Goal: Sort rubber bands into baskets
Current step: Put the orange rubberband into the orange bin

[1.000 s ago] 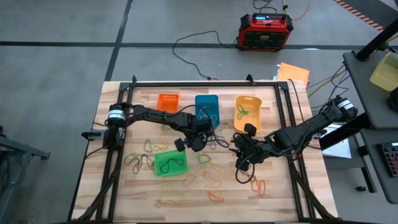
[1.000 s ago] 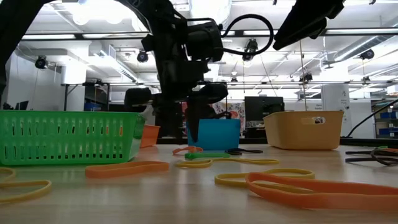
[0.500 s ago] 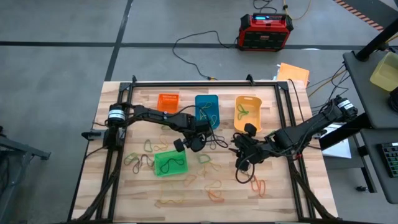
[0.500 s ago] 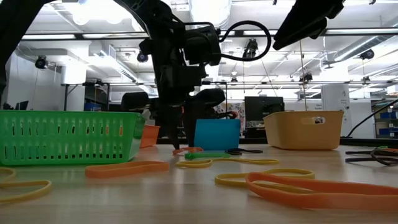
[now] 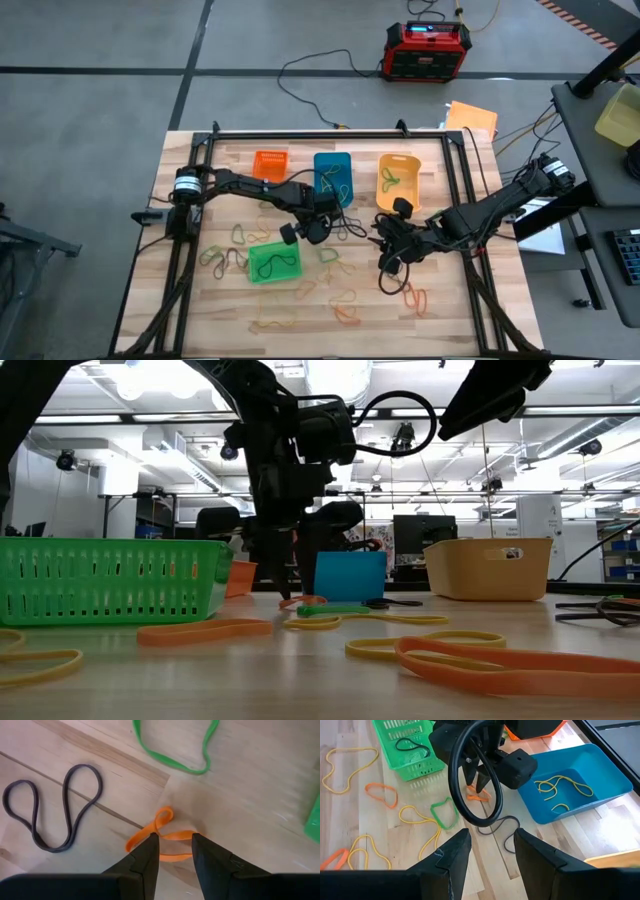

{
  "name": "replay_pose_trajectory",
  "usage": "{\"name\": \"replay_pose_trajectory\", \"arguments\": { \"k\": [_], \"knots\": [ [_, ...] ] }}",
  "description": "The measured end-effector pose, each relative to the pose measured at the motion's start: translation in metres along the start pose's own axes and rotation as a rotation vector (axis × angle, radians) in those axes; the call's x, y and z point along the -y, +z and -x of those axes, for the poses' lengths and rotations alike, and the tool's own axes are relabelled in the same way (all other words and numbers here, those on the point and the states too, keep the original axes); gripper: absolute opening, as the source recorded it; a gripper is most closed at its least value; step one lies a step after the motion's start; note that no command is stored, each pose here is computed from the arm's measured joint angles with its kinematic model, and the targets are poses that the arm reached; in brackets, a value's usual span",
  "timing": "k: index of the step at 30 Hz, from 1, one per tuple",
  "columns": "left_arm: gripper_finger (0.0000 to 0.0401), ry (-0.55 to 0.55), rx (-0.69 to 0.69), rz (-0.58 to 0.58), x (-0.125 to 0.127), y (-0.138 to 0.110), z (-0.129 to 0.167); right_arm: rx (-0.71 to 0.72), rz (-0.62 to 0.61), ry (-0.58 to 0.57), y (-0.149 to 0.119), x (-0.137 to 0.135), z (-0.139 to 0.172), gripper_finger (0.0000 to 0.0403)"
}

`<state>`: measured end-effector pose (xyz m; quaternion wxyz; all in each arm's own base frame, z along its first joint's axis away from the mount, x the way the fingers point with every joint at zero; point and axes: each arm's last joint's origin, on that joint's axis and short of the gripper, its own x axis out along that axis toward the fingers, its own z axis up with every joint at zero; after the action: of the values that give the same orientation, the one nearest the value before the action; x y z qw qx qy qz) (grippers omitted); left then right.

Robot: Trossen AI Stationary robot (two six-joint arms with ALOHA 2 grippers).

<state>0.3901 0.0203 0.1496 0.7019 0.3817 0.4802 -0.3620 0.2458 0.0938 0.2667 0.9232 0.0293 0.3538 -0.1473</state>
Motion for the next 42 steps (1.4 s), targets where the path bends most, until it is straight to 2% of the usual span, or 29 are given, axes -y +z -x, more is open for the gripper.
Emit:
{"name": "replay_pose_trajectory", "arguments": {
  "k": [35,38,42],
  "knots": [
    [0.0075,-0.023,0.002,0.015,0.008,-0.009,-0.009,0.002,0.001,-0.006,0.000,0.000,0.000,0.0146],
    [0.0059,-0.022,-0.005,0.013,0.008,-0.009,-0.009,0.001,0.001,-0.006,0.000,0.000,0.000,0.0146],
    [0.0014,-0.018,-0.023,0.019,0.007,-0.012,-0.009,0.001,0.003,-0.006,0.000,0.000,0.000,0.0146]
  ]
}}
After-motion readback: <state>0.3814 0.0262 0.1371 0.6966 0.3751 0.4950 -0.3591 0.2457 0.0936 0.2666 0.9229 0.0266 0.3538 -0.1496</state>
